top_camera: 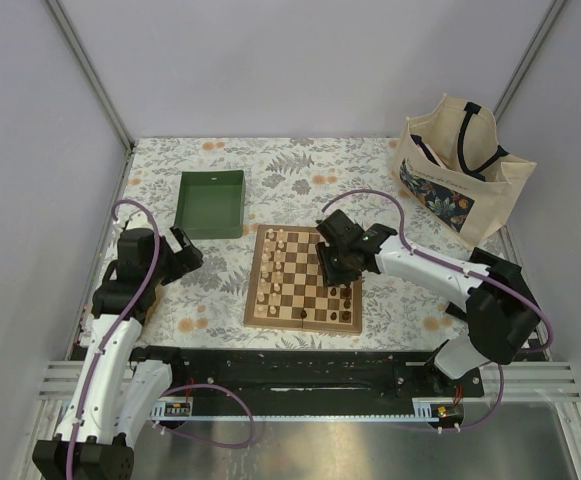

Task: Set up the chess pieces on the board

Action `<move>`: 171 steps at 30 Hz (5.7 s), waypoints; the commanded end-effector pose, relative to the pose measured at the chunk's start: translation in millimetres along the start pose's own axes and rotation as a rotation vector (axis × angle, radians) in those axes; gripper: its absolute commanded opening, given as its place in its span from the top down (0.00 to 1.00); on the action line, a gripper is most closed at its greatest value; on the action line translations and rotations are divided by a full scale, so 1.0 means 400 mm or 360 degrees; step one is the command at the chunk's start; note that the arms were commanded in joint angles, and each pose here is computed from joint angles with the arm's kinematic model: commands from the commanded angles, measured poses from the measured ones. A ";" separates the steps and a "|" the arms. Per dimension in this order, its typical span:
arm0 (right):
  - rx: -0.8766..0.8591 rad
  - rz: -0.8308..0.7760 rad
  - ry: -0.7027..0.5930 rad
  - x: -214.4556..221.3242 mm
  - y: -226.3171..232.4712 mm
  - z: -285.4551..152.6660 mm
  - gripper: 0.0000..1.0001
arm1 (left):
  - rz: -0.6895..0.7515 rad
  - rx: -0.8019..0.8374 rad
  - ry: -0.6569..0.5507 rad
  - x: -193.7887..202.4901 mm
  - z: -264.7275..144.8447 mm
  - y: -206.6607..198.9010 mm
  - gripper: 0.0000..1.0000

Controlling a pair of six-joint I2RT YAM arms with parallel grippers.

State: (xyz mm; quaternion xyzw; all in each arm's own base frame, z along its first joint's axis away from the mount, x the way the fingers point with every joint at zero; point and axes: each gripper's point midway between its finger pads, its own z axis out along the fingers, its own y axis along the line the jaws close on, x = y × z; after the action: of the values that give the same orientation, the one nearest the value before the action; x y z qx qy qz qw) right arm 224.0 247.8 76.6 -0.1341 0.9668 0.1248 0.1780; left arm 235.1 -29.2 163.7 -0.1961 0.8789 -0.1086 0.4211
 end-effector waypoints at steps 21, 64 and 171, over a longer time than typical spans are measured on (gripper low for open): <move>-0.0175 0.0038 -0.0127 -0.063 0.065 -0.093 0.51 | -0.0764 0.0416 -0.0516 -0.337 -0.401 -0.202 0.01; -0.0211 -0.0151 0.0110 0.082 0.227 -0.014 0.43 | 0.0013 -0.0263 -0.0159 -0.042 -0.033 0.077 0.01; 0.0258 0.0124 0.0004 0.091 -0.009 -0.005 0.77 | 0.0015 -0.0262 -0.0044 -0.020 -0.006 0.071 0.01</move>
State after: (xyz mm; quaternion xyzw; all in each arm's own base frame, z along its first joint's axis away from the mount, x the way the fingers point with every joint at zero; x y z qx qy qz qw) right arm 188.0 241.4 57.9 -0.0927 0.9795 0.0546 0.1701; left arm 220.8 1.0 150.1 -0.2315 0.8891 -0.0218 0.3943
